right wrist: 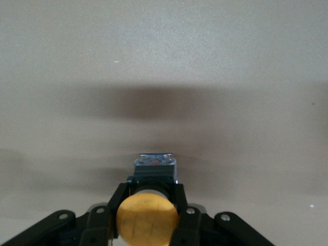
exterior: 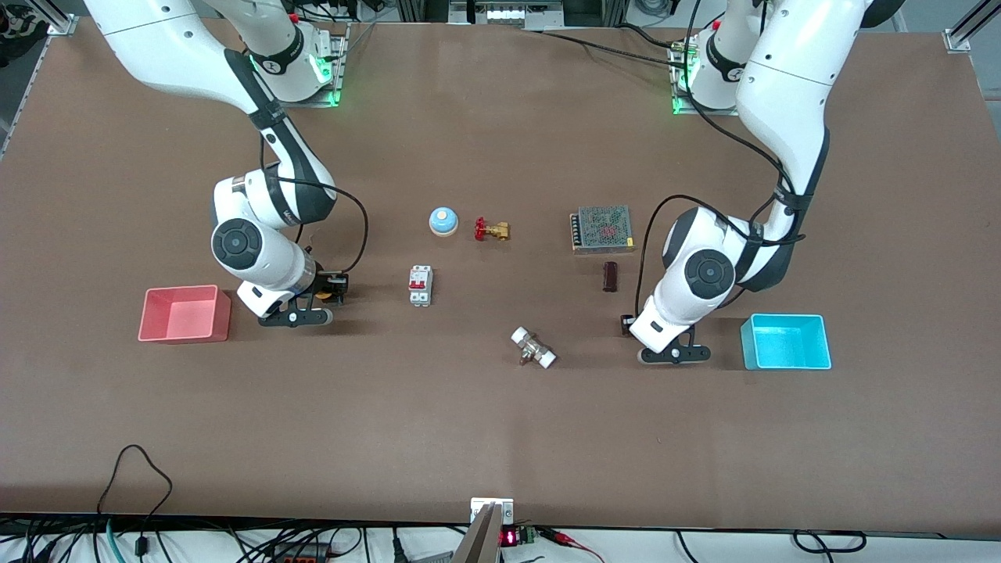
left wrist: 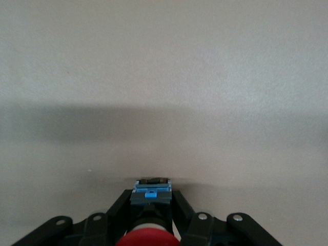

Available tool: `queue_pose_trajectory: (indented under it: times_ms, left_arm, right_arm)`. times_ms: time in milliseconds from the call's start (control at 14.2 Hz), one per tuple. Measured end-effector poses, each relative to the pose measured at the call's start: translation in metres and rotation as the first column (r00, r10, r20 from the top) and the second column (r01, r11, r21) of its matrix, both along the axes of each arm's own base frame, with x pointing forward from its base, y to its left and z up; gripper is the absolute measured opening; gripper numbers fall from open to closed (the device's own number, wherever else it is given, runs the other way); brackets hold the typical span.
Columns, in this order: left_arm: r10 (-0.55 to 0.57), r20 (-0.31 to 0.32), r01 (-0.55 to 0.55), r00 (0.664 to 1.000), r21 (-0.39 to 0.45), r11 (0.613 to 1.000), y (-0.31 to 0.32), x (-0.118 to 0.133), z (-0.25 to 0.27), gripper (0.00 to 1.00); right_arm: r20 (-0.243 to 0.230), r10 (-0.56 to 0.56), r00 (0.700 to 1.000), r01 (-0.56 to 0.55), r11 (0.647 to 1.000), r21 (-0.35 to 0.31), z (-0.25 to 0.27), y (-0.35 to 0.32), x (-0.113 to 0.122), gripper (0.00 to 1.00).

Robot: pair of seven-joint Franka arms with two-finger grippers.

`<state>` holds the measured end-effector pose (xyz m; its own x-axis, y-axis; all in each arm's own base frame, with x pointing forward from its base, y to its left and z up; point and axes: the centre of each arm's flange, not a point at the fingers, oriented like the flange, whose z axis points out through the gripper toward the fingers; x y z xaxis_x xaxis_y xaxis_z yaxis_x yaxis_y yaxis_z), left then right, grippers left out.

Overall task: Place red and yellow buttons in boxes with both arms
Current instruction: 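Carry the yellow button over the pink box while the left gripper carries red, then lower the buttons into the boxes and open both grippers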

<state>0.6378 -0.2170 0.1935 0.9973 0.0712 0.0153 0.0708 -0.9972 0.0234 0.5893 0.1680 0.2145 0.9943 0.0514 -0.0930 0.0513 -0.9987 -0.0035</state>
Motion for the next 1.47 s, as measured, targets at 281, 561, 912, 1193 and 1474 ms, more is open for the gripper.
queue_pose_trajectory:
  times_ms: [281, 561, 912, 1193, 1474]
  left_arm:
    - [0.022, -0.016, -0.021, 1.0, 0.019, 1.0, 0.031, 0.021, 0.053, 0.37]
    - [0.0, -0.004, 0.0, 1.0, 0.024, 1.0, 0.127, 0.049, 0.101, 0.37]
    - [-0.027, -0.024, 0.028, 0.999, 0.026, 0.999, 0.254, 0.052, 0.093, 0.37]
    - [-0.037, -0.088, 0.039, 0.995, 0.015, 0.999, 0.26, 0.042, 0.048, 0.37]
    - [-0.033, -0.089, 0.034, 0.996, 0.014, 0.999, 0.262, 0.034, 0.018, 0.37]
  right_arm:
    - [0.009, -0.001, 1.0, 0.001, 1.0, 0.002, 0.005, 0.0, 0.002, 0.4]
    - [0.02, -0.038, 0.999, 0.039, 0.999, -0.012, 0.068, -0.024, 0.022, 0.4]
    - [0.078, -0.008, 0.997, 0.011, 0.999, -0.031, 0.176, -0.128, 0.042, 0.4]
    - [0.082, -0.007, 0.997, 0.006, 1.0, 0.013, 0.175, -0.232, 0.044, 0.4]
    - [0.078, -0.029, 0.996, 0.027, 0.999, 0.025, 0.127, -0.28, 0.049, 0.4]
